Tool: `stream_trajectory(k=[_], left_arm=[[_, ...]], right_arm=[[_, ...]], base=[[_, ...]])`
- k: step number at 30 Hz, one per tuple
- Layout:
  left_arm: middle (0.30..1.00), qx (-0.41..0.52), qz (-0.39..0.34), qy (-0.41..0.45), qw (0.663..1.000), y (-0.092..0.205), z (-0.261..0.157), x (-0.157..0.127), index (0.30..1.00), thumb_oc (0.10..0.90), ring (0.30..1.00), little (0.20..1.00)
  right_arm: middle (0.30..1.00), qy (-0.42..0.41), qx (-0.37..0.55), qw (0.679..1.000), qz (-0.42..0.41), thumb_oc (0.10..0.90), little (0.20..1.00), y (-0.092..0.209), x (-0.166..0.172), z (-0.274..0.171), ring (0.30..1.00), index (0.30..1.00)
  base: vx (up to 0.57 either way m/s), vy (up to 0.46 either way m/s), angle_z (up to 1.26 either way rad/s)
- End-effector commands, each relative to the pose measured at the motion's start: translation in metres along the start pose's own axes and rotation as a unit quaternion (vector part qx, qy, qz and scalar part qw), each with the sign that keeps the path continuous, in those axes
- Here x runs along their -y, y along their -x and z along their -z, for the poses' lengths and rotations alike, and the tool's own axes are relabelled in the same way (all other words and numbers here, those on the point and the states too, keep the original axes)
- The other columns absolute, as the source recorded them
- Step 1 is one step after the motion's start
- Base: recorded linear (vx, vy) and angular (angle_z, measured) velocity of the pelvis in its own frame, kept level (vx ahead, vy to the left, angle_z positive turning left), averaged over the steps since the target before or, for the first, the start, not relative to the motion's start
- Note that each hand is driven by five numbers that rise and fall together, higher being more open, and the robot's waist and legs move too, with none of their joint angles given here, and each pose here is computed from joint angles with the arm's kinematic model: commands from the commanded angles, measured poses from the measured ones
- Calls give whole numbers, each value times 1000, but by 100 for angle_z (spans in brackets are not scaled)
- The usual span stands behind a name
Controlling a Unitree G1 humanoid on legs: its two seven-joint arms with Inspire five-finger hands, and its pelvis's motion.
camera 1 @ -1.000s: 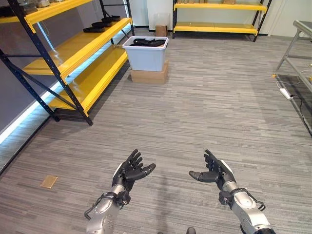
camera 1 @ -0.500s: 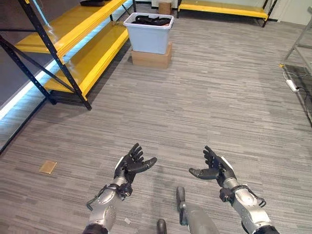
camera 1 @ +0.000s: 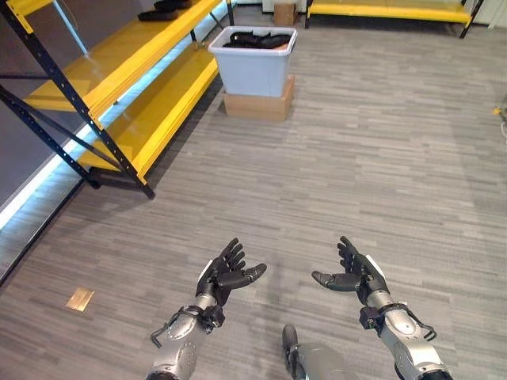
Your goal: Move parts from the plastic box to the shelf.
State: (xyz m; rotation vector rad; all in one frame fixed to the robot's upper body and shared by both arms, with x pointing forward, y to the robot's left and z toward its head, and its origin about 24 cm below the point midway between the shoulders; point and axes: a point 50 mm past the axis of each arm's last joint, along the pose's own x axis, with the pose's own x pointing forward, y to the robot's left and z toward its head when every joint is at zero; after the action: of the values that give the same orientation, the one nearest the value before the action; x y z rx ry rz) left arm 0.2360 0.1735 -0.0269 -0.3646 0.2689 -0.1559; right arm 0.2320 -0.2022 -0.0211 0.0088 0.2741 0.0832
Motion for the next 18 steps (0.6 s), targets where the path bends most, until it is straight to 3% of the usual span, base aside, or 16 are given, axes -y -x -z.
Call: stream_trajectory(k=[1,5,12,18], left_arm=[[1000,86,23,-33,996,1,-34,-1,1000,900,1000,1000],[1000,81,20,-10,996,-6,-33,0,1000,900,1000,1000],[1000,90,0,-8,996,-10,-27,5,1000,900,1000,1000],[1000,198,-46,-26,979,1,-62,-16,1000,900,1000,1000]], right_arm=[[1000,-8,95,995,-23,900,1000,-5,-10,-31,1000,1000],[1000,60,95,994,-7,900,1000,-3,-7,-29,1000,1000],[1000,61,94,994,-9,900,1000,-8,-8,-29,1000,1000],[1000,55,96,993,-43,900,1000,-20,-23,-35,1000,1000]], base=[[291,-136,5],[308,-151,5],[236,-121,4],[198,55,-5]])
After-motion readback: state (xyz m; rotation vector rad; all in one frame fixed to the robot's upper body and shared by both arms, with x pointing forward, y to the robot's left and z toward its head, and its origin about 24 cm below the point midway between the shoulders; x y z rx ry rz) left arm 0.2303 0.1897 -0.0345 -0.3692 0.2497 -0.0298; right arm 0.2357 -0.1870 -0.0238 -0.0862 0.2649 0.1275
